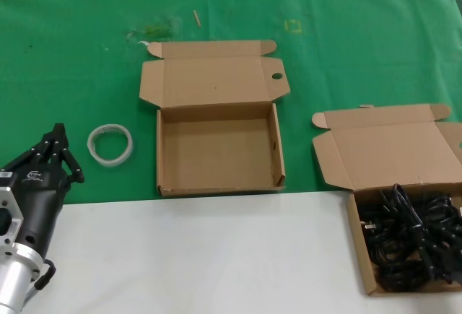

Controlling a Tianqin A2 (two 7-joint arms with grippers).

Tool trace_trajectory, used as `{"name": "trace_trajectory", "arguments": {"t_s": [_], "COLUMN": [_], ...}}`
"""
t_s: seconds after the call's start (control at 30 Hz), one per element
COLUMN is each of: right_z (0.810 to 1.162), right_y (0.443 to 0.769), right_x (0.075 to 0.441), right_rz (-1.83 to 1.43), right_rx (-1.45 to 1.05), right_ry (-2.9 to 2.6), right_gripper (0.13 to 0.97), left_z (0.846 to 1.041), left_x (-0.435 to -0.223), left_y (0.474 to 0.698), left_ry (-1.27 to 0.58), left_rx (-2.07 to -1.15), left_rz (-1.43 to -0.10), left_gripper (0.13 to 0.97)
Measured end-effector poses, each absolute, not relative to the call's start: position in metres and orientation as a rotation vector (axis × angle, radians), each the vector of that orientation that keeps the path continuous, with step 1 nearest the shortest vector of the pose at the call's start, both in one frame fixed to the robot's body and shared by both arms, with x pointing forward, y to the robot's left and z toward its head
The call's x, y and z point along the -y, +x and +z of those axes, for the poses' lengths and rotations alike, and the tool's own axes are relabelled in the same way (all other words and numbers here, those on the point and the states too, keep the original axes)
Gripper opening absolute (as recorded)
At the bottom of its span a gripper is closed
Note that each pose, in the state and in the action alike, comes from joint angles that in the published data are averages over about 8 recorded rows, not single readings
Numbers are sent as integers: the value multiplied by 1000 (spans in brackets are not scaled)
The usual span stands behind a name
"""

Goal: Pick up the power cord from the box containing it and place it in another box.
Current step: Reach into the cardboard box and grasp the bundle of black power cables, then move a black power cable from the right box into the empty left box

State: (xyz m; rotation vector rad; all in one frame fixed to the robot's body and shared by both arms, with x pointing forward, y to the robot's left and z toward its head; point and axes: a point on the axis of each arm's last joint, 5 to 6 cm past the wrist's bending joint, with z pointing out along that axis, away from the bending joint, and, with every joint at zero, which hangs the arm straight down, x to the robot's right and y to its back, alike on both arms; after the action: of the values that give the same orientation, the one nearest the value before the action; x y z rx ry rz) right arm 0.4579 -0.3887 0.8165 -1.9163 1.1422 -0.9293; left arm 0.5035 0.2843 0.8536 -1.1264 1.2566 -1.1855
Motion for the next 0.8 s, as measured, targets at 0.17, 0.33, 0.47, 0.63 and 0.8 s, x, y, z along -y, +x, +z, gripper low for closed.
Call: {"name": "trace_trajectory", "arguments": {"t_s": [0.17, 0.33, 0.47, 0.63, 0.8], "right_z": [829, 859, 895, 932, 938], "right_y": [453, 442, 439, 451, 478], "right_x": [390, 392, 387, 363, 328], "right_rz": [-969, -1041, -1113, -1181, -1196], "right_rx": [-1086, -993, -889, -741, -627], "right_ry": [-1936, -1949, -1924, -1824, -1715], "right_gripper": [238, 230, 230, 230, 230], "left_z": [854, 854, 854, 854, 854], "left_x": [-284, -284, -284, -284, -284], "left_y": [504, 504, 504, 504, 504], "left_ry": [-1126, -1126, -1126, -1126, -1126], "left_rx": [-1257, -1257, -1257, -1257, -1257], "left_rz": [-1185, -1185, -1185, -1185, -1185], "left_gripper": [140, 140, 140, 140, 140]}}
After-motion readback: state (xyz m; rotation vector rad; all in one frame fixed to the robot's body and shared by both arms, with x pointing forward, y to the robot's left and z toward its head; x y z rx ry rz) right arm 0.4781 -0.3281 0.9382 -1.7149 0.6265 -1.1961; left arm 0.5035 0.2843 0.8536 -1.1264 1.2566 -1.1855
